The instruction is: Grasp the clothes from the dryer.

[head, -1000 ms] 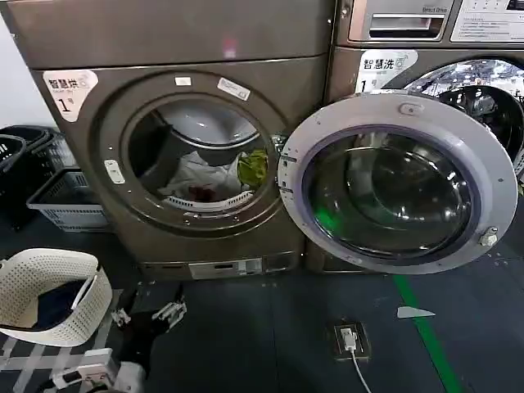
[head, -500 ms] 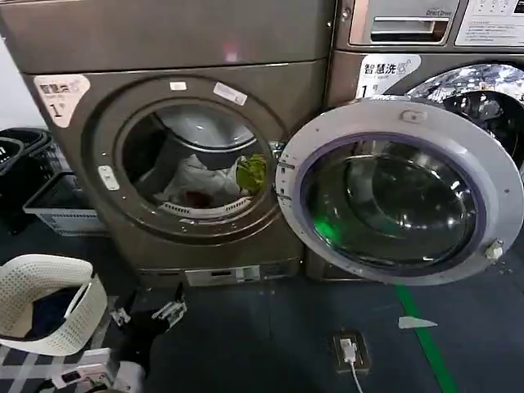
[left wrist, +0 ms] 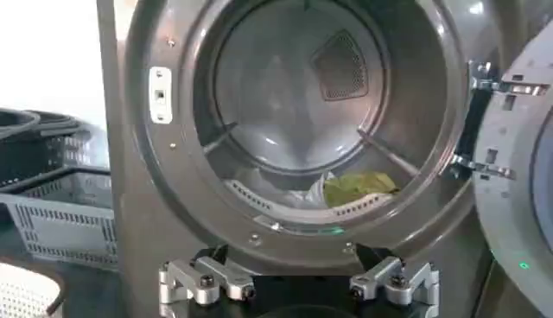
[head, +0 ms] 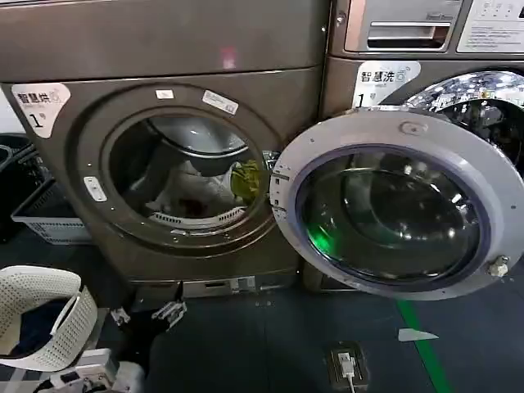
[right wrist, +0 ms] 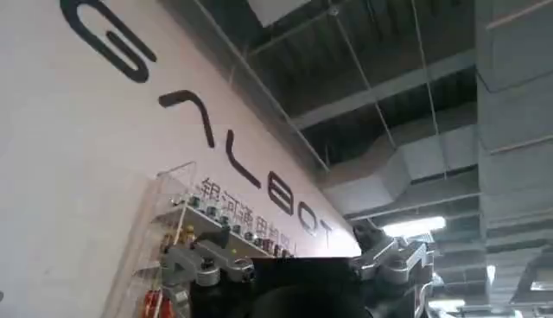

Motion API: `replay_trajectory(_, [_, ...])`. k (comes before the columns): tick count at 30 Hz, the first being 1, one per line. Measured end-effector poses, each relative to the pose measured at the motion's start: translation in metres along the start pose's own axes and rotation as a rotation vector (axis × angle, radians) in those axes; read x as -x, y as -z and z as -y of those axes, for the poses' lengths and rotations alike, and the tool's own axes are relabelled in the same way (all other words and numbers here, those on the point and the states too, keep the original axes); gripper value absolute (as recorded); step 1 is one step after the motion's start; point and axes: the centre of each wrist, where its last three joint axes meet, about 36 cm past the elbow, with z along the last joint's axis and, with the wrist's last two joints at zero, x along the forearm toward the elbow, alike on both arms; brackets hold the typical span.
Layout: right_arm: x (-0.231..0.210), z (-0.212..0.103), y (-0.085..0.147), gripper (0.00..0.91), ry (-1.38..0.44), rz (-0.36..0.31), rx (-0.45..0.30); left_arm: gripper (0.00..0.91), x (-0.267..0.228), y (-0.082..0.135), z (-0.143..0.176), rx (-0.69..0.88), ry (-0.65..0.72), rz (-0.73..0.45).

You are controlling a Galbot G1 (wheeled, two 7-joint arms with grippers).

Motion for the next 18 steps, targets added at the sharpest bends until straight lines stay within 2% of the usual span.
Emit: replay_trajectory(18, [0.0014, -0.0014, 0.0046, 0.907, 0.003, -0.003, -0.005, 0.907, 0.0007, -0.0005, 0.0018, 0.002, -0.009, 0.000])
